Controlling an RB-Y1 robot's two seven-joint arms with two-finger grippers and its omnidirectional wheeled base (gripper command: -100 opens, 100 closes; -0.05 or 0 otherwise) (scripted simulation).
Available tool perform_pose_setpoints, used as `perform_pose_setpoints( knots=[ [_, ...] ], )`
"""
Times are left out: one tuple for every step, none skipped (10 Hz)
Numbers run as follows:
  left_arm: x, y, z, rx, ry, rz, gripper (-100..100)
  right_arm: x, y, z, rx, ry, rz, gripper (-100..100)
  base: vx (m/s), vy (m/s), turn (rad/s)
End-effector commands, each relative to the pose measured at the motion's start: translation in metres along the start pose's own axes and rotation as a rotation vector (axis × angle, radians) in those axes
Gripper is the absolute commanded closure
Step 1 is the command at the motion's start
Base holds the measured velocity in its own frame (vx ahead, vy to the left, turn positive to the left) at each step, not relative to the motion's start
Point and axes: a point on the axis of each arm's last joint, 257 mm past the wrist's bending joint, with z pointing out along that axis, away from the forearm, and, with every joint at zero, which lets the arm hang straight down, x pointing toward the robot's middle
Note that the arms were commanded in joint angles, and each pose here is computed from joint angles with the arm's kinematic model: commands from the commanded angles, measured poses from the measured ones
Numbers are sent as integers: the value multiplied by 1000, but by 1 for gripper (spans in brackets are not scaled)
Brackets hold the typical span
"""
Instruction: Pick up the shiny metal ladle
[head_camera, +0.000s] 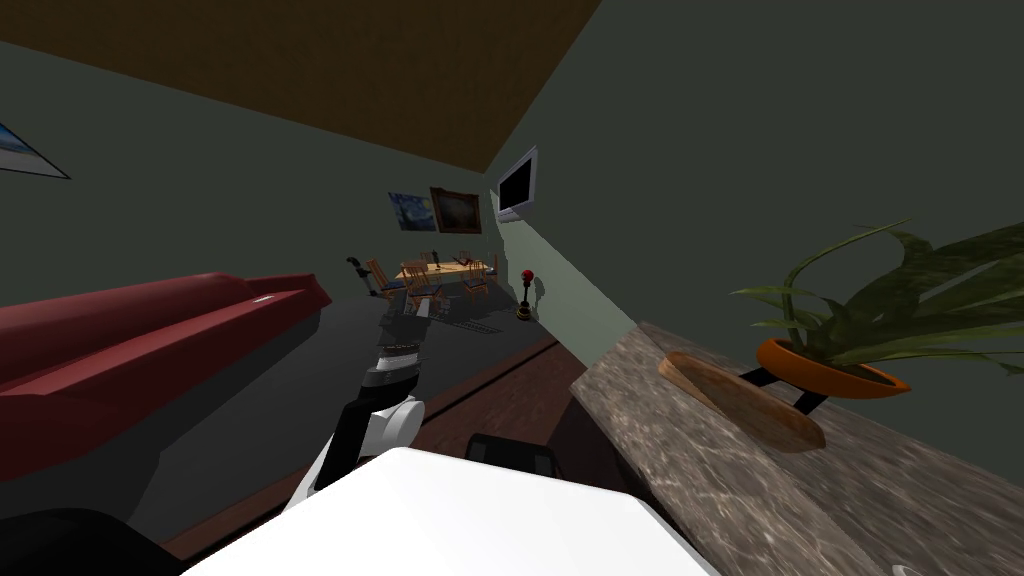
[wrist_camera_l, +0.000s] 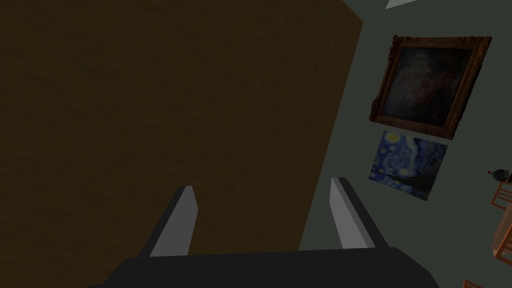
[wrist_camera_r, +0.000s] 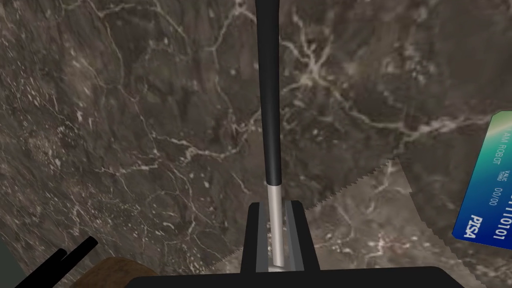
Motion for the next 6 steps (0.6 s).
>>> perform_pose_setpoints(
  knots=[
    [0, 0, 0, 0, 0, 0, 0, -6, -1, 0, -4, 5, 6, 100, -15, -2, -30],
    [0, 0, 0, 0, 0, 0, 0, -14, 1, 2, -11, -10, -2, 100, -16, -4, -25],
    [0, 0, 0, 0, 0, 0, 0, -15, 1, 1, -14, 2, 9, 100, -21, -8, -32],
    [0, 0, 0, 0, 0, 0, 0, -23, 4, 4, -23, -14, 0, 100, -22, -9, -23],
    [0, 0, 0, 0, 0, 0, 0, -22, 5, 2, -25, 2, 16, 100, -23, -8, -31],
    [0, 0, 0, 0, 0, 0, 0, -32, 10, 5, -38, -19, 6, 100, -21, -8, -27]
  ],
)
